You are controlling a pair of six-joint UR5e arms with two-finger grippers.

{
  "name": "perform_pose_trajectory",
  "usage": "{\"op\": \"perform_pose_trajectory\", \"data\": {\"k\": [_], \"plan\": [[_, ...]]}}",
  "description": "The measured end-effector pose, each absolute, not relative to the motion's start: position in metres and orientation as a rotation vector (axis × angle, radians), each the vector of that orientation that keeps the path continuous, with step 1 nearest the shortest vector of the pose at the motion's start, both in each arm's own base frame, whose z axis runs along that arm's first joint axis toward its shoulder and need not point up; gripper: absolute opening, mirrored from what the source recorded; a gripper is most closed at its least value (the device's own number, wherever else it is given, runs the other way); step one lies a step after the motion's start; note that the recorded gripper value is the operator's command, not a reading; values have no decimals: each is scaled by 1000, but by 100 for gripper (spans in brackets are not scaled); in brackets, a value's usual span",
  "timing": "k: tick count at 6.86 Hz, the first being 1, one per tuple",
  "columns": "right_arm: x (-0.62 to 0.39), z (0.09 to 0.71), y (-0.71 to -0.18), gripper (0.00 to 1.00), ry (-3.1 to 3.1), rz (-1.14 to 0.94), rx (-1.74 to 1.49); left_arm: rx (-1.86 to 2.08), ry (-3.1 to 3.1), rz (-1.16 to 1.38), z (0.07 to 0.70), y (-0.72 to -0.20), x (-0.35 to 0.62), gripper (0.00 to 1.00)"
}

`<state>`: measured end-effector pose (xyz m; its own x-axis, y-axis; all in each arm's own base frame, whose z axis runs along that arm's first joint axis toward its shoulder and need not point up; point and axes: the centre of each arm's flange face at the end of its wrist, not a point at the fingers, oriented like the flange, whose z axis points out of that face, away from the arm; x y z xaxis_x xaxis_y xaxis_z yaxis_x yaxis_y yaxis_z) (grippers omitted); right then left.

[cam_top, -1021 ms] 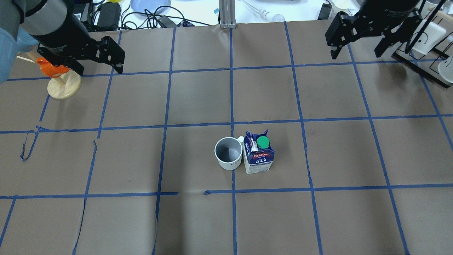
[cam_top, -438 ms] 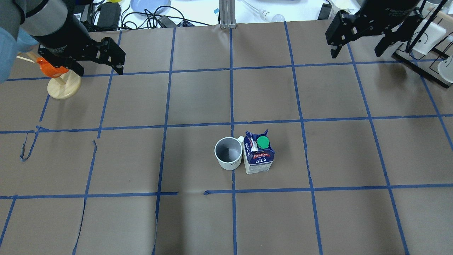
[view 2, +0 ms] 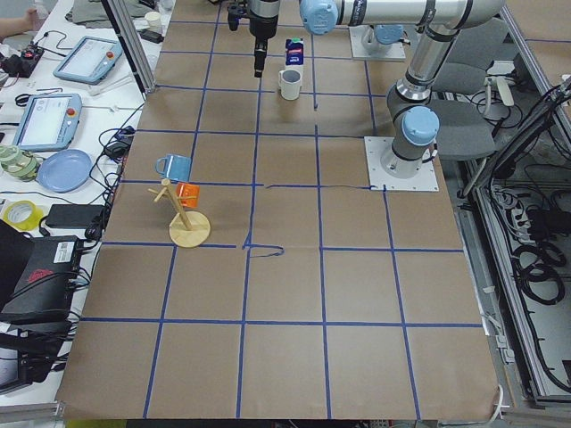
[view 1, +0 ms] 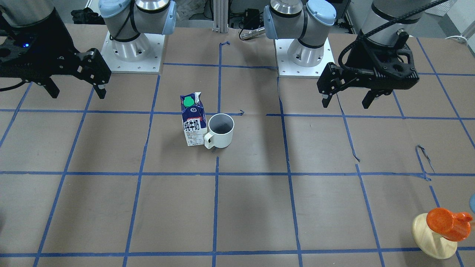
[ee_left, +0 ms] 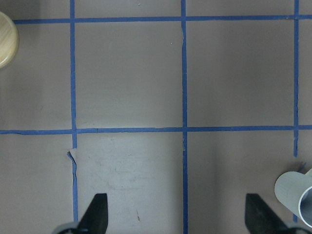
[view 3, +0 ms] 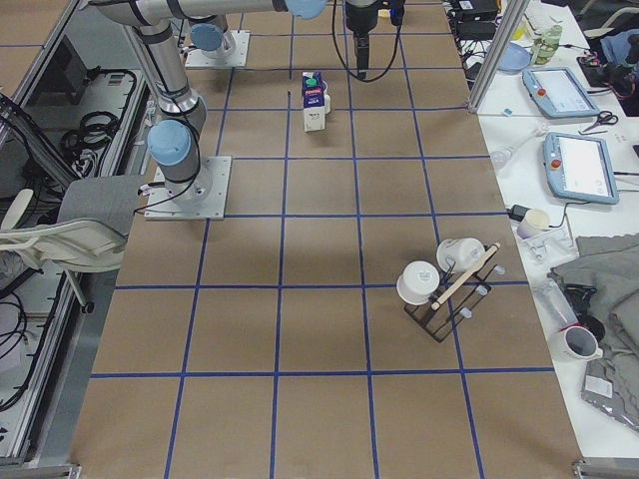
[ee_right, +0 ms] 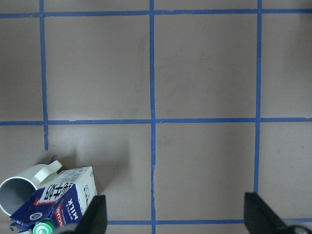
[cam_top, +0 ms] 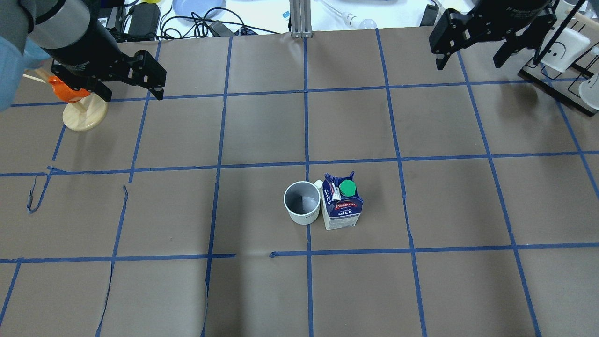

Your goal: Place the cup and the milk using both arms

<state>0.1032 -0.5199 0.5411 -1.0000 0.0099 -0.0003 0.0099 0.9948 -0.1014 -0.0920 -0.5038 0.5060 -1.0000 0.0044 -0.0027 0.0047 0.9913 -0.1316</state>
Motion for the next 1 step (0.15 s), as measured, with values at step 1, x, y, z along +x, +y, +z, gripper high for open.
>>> {"op": "perform_pose_trajectory", "data": {"k": [1], "plan": [[107,539,-520,100,-3137,167,-41,7,3133,-204,505,-504,-92,100]]}}
